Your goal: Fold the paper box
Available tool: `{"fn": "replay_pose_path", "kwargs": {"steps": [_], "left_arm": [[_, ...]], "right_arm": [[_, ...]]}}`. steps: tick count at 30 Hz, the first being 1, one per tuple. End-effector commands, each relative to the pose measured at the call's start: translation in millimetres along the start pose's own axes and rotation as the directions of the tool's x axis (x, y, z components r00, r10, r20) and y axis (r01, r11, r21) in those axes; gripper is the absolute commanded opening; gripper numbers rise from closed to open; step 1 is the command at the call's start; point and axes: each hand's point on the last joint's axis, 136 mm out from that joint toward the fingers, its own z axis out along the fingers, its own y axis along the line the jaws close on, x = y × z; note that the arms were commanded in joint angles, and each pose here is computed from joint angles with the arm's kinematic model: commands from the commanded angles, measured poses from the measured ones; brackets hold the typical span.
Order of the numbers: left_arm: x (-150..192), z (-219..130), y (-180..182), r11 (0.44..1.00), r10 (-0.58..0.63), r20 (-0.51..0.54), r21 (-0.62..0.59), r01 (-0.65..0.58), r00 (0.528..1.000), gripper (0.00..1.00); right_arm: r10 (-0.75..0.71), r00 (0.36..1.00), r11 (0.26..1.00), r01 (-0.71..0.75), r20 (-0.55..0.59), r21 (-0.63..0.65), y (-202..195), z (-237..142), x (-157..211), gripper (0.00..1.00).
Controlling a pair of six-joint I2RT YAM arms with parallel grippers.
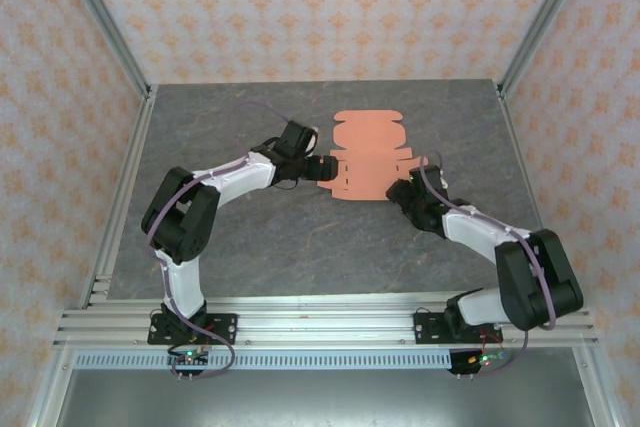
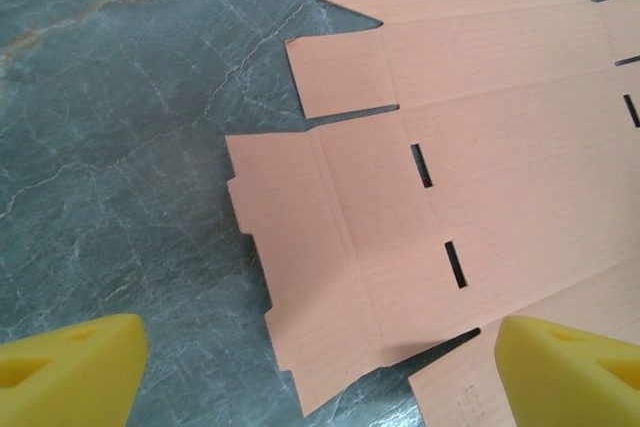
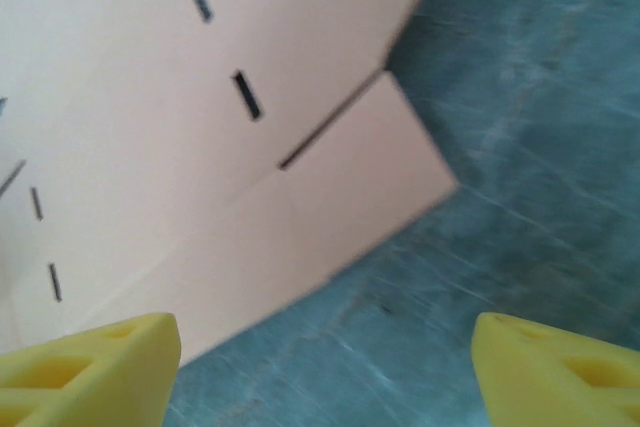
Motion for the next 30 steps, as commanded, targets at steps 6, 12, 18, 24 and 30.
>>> {"fn": "replay_pose_path", "kwargs": {"steps": [6,12,18,24,30], "left_arm": [[-10.5,-29.6,6.7,0.999,-0.017,0.053,-0.047,0.02,0.998,0.9],[-13.5,-50.4,12.9,0.997,-0.041,0.12,-0.064,0.049,0.992,0.9],[-26.4,-89.8,23.9,0.988,-0.135,0.252,-0.037,0.149,0.958,0.89],[-51.7,-138.3,18.9,0.978,-0.21,0.409,0.098,0.186,0.888,0.89],[-67.6,-168.1,6.6,0.988,-0.141,0.49,0.123,0.092,0.86,0.89]], "right_arm": [[0.238,0.955,0.968,-0.217,0.177,-0.129,16.1,22.0,-30.0,0.58],[0.223,0.939,0.951,-0.151,0.261,-0.269,41.0,23.1,-55.1,0.4],[0.128,0.956,0.95,-0.042,0.265,-0.308,40.5,11.2,-96.4,0.1],[-0.234,0.944,0.898,0.301,0.231,-0.32,79.5,-34.2,-107.4,0.02],[-0.205,0.966,0.944,0.238,0.159,-0.23,71.3,-45.7,-113.8,0.09]]}}
